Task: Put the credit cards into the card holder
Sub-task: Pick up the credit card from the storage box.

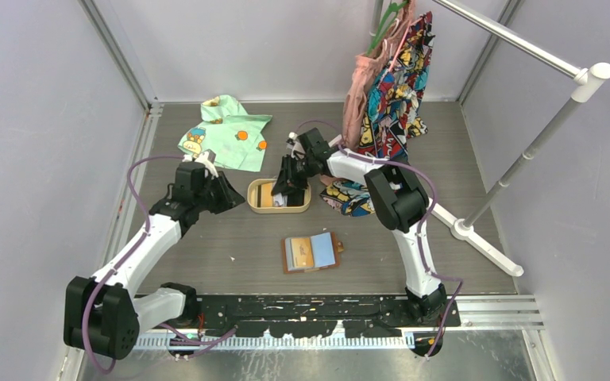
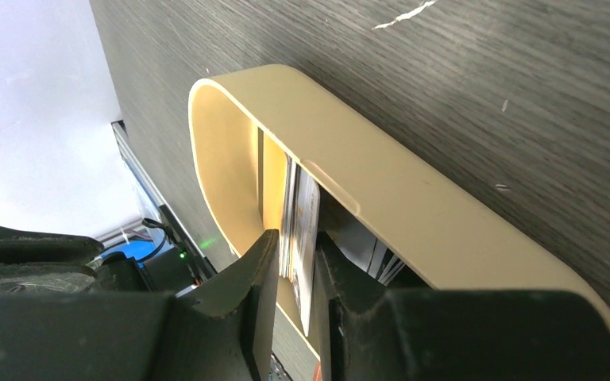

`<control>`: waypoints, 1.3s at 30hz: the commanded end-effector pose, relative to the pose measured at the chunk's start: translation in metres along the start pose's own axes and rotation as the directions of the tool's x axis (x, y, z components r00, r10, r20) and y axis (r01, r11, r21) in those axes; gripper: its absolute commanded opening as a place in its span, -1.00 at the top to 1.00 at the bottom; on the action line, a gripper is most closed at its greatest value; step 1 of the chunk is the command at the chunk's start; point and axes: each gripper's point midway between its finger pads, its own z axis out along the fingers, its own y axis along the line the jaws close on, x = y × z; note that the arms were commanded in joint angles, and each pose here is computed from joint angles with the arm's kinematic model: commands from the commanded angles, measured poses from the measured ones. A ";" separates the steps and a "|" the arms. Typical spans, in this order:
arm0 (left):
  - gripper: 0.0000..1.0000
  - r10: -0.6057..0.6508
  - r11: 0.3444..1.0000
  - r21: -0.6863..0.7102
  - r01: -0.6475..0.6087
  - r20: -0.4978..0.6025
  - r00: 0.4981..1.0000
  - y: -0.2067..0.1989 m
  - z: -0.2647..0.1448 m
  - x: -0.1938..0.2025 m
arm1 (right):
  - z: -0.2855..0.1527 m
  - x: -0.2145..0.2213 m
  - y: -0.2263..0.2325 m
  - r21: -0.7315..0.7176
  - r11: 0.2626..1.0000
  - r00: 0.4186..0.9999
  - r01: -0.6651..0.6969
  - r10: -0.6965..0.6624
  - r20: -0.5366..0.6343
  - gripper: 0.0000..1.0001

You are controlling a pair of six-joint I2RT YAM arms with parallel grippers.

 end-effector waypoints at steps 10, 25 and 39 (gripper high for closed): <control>0.63 0.020 0.998 0.051 -0.021 0.028 0.999 -0.011 -0.008 -0.005 | -0.032 -0.017 0.036 -0.046 0.994 0.992 0.100 -0.096 0.080 0.83; 0.17 0.035 0.950 0.306 -0.067 0.106 0.994 -0.057 -0.028 -0.012 | -0.098 -0.021 0.062 0.104 0.913 0.901 0.395 -0.407 0.151 0.98; -0.38 0.013 0.557 0.781 -0.283 0.332 0.943 -0.138 -0.108 -0.004 | -0.179 0.082 0.142 -0.356 0.648 0.727 0.673 -0.668 0.158 0.98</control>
